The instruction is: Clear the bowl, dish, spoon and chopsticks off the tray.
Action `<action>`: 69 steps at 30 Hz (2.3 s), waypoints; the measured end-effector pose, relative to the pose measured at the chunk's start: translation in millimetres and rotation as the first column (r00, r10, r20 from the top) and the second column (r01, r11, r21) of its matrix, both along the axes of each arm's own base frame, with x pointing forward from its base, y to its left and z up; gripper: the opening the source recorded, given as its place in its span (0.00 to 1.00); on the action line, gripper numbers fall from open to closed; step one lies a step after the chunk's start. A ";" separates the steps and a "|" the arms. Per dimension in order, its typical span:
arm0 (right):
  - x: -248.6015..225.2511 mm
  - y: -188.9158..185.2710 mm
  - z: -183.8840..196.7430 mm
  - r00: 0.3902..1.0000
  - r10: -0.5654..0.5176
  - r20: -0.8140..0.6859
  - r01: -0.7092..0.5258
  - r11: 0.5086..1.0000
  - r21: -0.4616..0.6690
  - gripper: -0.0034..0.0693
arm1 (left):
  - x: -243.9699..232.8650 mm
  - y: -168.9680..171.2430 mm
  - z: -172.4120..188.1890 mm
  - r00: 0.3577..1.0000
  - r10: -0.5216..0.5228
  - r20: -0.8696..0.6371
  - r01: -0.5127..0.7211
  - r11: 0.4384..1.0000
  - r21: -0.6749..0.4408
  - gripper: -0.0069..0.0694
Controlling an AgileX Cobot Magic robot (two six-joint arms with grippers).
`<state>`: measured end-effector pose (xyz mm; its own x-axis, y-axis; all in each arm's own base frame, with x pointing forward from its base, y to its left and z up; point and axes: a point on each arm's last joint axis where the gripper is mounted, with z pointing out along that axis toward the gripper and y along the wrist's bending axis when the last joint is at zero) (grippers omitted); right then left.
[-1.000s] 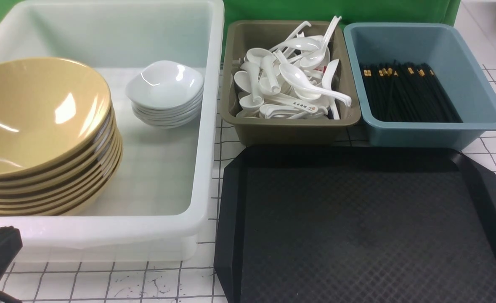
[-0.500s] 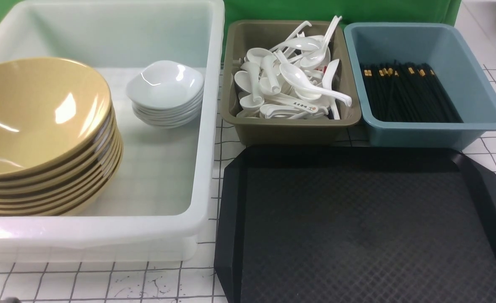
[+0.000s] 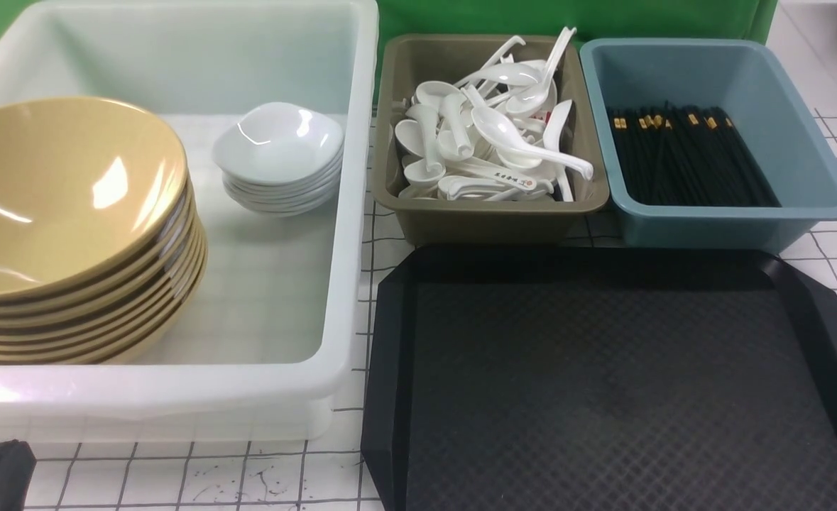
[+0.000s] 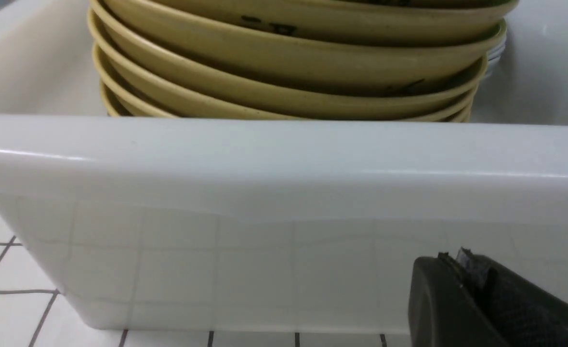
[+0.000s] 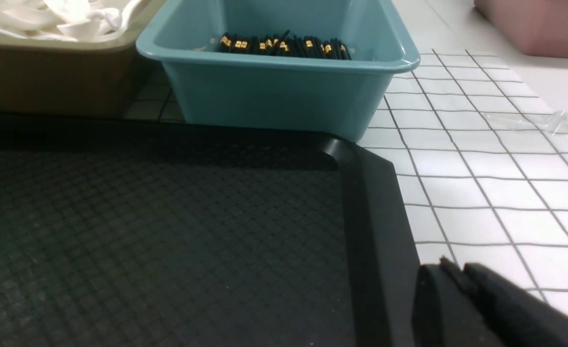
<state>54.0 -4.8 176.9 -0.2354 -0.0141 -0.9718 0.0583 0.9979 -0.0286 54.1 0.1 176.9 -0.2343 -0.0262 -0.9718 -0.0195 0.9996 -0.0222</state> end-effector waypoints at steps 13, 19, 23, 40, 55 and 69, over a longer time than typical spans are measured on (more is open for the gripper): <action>0.0 0.0 -0.1 1.000 0.000 -0.001 0.000 1.000 0.000 0.18 | 0.0 0.0 -0.1 1.000 0.000 -0.001 0.000 1.000 -0.001 0.07; 0.0 0.0 -0.1 1.000 0.000 -0.001 0.000 1.000 0.000 0.19 | 0.0 0.0 -0.1 1.000 0.000 -0.001 0.000 1.000 -0.001 0.07; 0.0 0.0 -0.1 1.000 0.000 -0.001 0.000 1.000 0.000 0.20 | 0.0 0.0 -0.1 1.000 0.000 -0.001 0.000 1.000 -0.001 0.07; 0.0 0.0 -0.1 1.000 0.000 -0.001 0.000 1.000 0.000 0.22 | 0.0 0.0 -0.1 1.000 0.001 -0.001 -0.001 1.000 -0.004 0.07; 0.0 0.0 -0.1 1.000 0.000 -0.001 0.000 1.000 0.000 0.23 | 0.0 0.0 -0.2 1.000 0.001 -0.002 -0.001 1.000 -0.004 0.07; 0.0 0.0 -0.1 1.000 0.000 -0.001 0.000 1.000 0.000 0.25 | 0.0 0.0 -0.2 1.000 0.001 -0.002 -0.001 1.000 -0.004 0.07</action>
